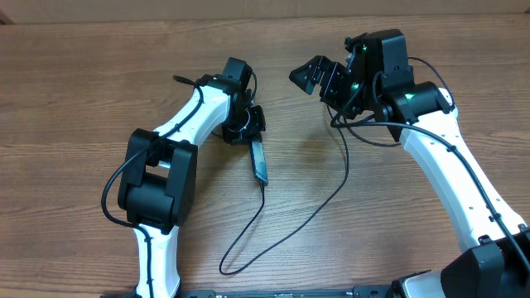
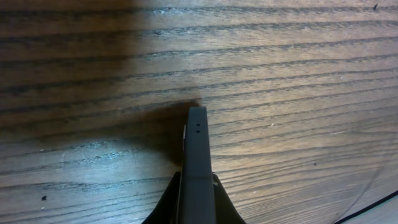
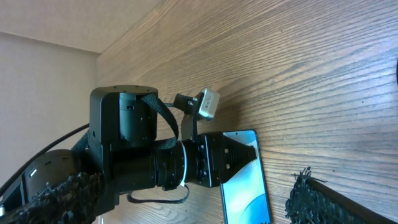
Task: Plug charger to phone and switch on socket
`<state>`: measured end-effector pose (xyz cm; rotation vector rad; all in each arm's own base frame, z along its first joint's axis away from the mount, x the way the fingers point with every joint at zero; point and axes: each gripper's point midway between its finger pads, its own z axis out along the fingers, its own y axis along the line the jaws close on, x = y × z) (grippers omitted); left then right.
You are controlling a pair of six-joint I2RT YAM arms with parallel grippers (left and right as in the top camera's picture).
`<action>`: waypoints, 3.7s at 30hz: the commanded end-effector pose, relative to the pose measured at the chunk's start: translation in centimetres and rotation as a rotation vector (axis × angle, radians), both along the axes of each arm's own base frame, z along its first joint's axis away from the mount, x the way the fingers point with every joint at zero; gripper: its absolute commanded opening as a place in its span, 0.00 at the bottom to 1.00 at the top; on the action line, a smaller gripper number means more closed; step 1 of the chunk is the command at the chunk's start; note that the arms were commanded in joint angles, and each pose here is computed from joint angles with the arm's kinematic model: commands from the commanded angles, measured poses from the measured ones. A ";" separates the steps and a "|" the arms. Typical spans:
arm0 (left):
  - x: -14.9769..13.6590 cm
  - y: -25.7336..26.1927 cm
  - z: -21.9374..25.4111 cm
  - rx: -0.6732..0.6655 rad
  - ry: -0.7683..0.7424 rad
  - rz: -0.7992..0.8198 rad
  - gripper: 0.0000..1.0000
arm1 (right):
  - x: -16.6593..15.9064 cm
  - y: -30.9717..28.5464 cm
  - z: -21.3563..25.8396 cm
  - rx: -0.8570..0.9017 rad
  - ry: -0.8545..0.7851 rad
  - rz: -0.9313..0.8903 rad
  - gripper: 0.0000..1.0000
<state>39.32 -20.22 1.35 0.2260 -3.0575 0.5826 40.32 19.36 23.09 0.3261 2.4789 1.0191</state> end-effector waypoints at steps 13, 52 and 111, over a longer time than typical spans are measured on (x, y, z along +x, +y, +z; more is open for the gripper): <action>-0.5 0.2 -0.6 0.025 0.005 -0.023 0.06 | 0.0 -0.1 1.3 -0.001 -0.041 -0.001 1.00; -0.6 0.2 -0.6 0.029 0.009 -0.023 0.19 | 0.0 -0.1 1.3 -0.001 -0.039 -0.001 1.00; -0.7 0.3 -0.6 0.029 0.011 -0.023 0.33 | -0.3 -0.2 1.0 -0.006 -0.020 -0.001 1.00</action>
